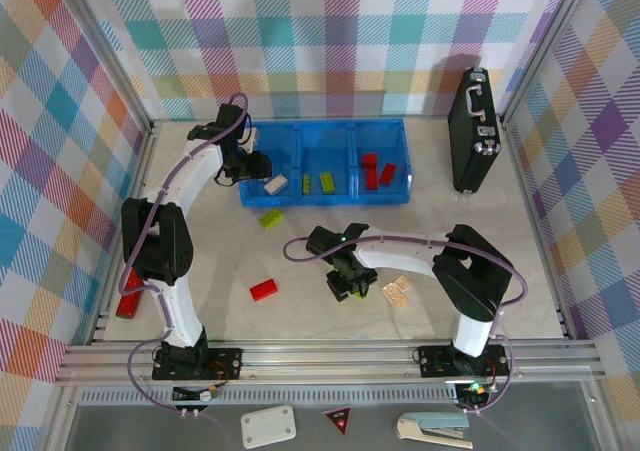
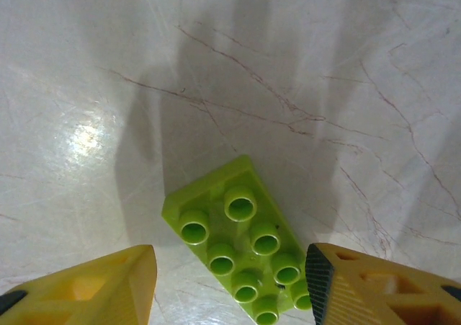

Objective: Sort the legos into containers by color
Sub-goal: Pick up the lego from the bottom-center of the table.

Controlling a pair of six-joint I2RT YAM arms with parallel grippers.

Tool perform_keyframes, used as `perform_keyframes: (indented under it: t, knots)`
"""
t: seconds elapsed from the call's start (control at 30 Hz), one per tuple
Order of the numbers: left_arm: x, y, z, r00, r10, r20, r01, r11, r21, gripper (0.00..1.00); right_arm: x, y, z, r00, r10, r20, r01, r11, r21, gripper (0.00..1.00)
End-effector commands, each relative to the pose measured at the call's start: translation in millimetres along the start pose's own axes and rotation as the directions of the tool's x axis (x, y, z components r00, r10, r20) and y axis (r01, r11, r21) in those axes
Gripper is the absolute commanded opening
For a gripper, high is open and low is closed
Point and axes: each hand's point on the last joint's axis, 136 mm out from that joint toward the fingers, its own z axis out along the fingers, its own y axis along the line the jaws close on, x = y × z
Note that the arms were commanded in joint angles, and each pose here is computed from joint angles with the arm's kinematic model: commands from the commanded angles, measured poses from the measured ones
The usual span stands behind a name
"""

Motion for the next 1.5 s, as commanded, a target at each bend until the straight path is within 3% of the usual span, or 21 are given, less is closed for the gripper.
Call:
perform_keyframes:
  t: [0.0, 0.6, 0.87, 1.47]
  knots:
    - [-3.0, -2.1, -12.9, 1.0, -0.021, 0.019, 0.021, 0.999, 0.025, 0.48, 4.3, -3.1, 1.8, 0.999, -0.036, -0.025, 0.037, 0.998, 0.048, 0.56]
    - [-1.4, -3.1, -12.1, 1.0, -0.02, 0.013, 0.02, 0.999, 0.031, 0.48, 7.6, 0.2, 10.3, 0.998, -0.043, -0.039, 0.045, 0.997, 0.06, 0.39]
    - [-0.9, -4.2, -11.8, 1.0, -0.021, 0.012, 0.021, 0.999, 0.038, 0.48, 3.1, 0.8, 10.7, 0.999, -0.033, -0.027, 0.034, 0.998, 0.062, 0.43]
    - [-0.1, -4.2, -9.5, 1.0, -0.02, 0.004, 0.019, 0.999, 0.041, 0.48, -19.6, 10.5, -6.1, 1.0, -0.023, 0.014, 0.023, 1.0, 0.018, 0.35]
